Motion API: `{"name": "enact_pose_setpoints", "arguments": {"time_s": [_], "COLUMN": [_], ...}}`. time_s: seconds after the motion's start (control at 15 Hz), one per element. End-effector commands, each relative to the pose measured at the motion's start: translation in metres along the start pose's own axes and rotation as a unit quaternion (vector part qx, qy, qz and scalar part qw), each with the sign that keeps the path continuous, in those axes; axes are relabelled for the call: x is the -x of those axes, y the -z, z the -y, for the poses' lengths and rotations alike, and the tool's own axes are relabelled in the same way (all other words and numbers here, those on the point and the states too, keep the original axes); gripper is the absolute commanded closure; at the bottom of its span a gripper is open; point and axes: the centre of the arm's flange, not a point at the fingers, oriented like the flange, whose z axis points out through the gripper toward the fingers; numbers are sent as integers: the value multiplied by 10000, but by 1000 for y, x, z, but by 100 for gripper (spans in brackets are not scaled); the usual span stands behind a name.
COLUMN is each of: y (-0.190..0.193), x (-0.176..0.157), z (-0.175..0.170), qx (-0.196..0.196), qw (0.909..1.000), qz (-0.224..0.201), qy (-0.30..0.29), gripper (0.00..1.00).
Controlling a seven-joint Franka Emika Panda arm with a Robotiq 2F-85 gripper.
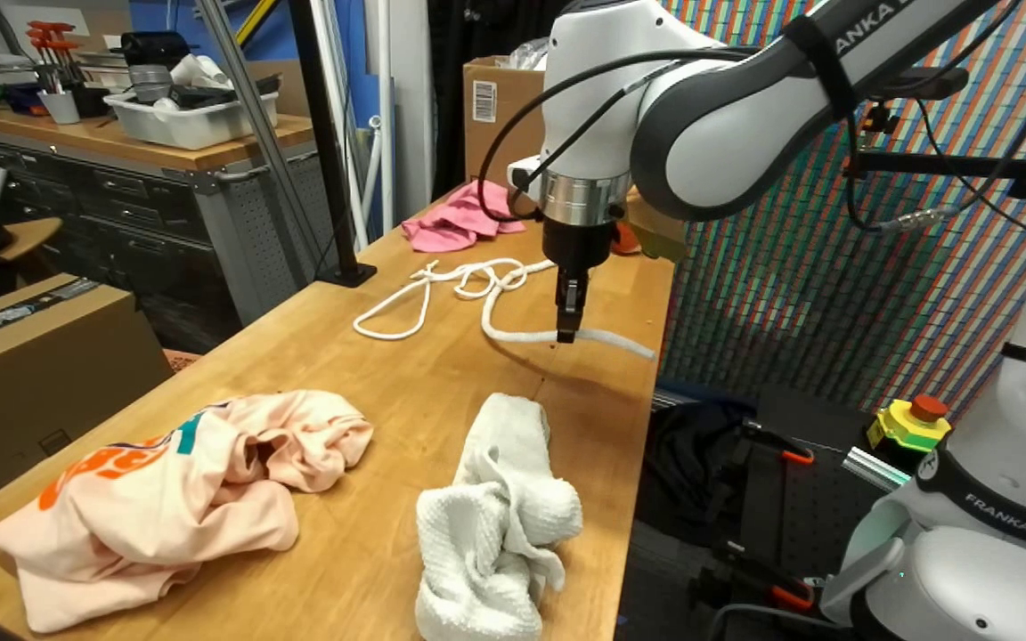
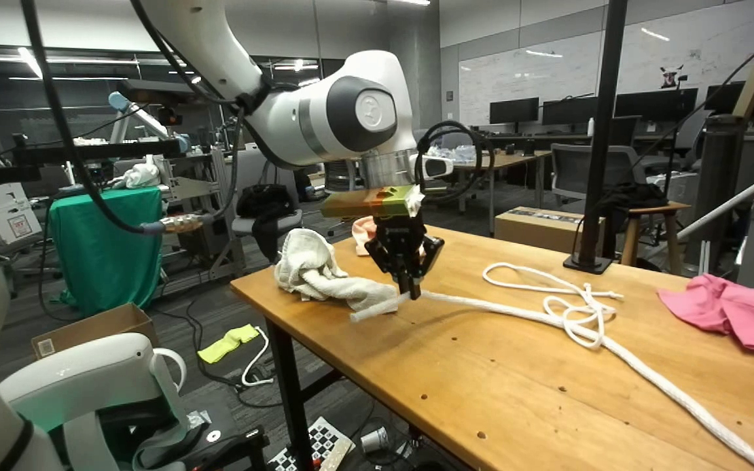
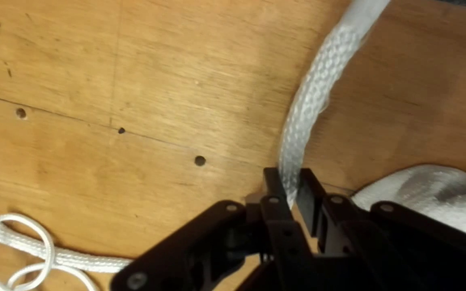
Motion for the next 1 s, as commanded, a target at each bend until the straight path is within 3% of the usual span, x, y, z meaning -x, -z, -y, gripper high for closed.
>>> {"name": "enact_pose_setpoints", "arguments": {"time_s": [0.0,0.27,0.6,0.67,0.73,0.87,0.93], "y": [25,35,22,18,15,12,13], "x": [7,1,1,3,4,-2,-7], "z": [13,8,-32,-40,-45,-55,-58], "qx": [-258,-456,-431,-415,-357,-209,-143], "qw": [9988,9973,9961,9957,9949,9933,9923], "qz": [-404,-507,-355,-340,-391,-569,-679], "qy": [49,-257,-682,-751,-854,-985,-1023], "gripper": [83,83,82,79,58,52,44]}}
